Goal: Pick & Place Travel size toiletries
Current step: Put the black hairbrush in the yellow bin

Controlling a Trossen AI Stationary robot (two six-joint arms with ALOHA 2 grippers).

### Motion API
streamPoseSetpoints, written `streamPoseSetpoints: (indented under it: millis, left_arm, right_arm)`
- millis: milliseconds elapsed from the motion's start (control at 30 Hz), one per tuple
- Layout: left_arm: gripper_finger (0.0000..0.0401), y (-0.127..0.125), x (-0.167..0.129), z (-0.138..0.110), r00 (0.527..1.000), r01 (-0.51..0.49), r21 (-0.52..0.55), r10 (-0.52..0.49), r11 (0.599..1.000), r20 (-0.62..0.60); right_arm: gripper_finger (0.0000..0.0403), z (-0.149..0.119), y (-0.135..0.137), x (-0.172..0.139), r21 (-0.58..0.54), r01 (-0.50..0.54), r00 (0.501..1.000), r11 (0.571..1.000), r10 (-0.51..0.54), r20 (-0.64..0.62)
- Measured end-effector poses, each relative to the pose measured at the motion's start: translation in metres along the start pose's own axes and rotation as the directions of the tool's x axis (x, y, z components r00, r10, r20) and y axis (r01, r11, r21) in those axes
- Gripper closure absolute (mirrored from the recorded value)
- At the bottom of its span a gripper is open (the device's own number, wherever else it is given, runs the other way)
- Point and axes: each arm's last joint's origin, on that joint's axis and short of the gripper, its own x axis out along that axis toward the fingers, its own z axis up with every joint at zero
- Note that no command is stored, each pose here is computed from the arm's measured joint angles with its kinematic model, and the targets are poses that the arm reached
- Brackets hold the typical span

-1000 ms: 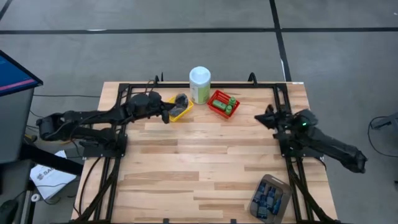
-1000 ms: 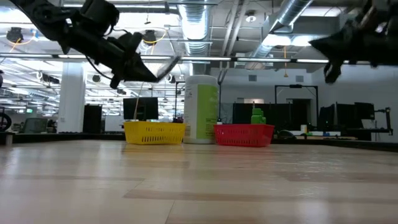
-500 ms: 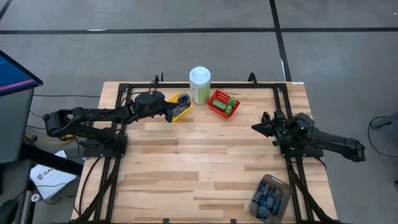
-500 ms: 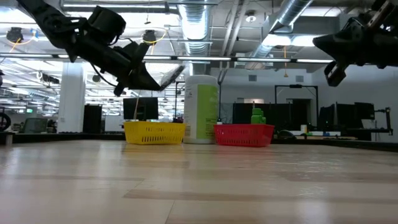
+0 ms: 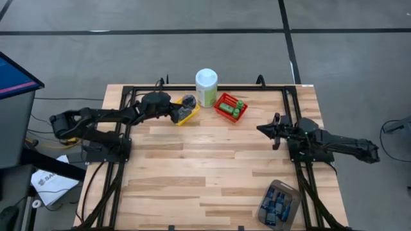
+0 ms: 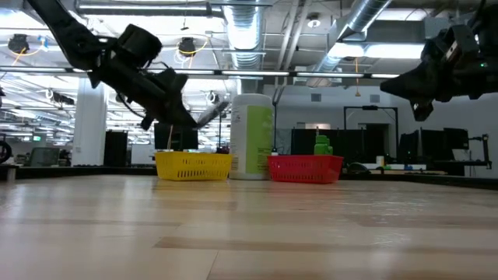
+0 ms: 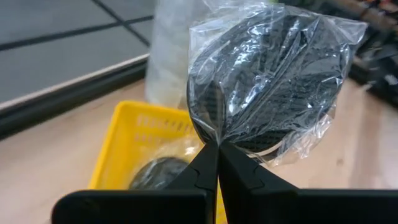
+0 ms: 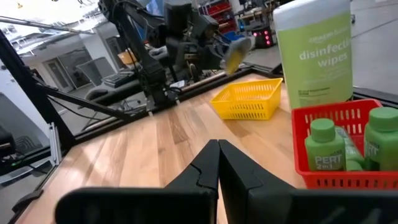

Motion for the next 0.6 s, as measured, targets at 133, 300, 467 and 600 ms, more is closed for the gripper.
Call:
streamPoseSetpoints:
  millis: [133,300,467,600]
  left_arm:
    - [0.04,0.004,0.009,-0.01,0.998,-0.033,0.004,0.033,0.999,-0.058]
    - [0.0388,0.009,0.016,-0.019,0.989,-0.123,0.043,0.126,0.991,-0.081]
    - [0.0348,0.01,0.013,-0.014,0.981,-0.189,0.038,0.191,0.981,-0.037]
    - [0.0295,0.009,0.006,-0.007,0.975,-0.223,0.025,0.223,0.974,0.01]
  right_arm:
    - [0.0403,0.0,0.0,0.0,0.0,0.001,1.0,1.0,-0.001,-0.002]
    - [0.0403,0.0,0.0,0.0,0.003,0.001,1.0,1.0,-0.001,-0.003]
    - [0.0403,0.0,0.0,0.0,0.003,0.0,1.0,1.0,0.0,-0.004]
    - [0.0403,0.0,0.0,0.0,0.003,-0.001,1.0,1.0,0.001,-0.004]
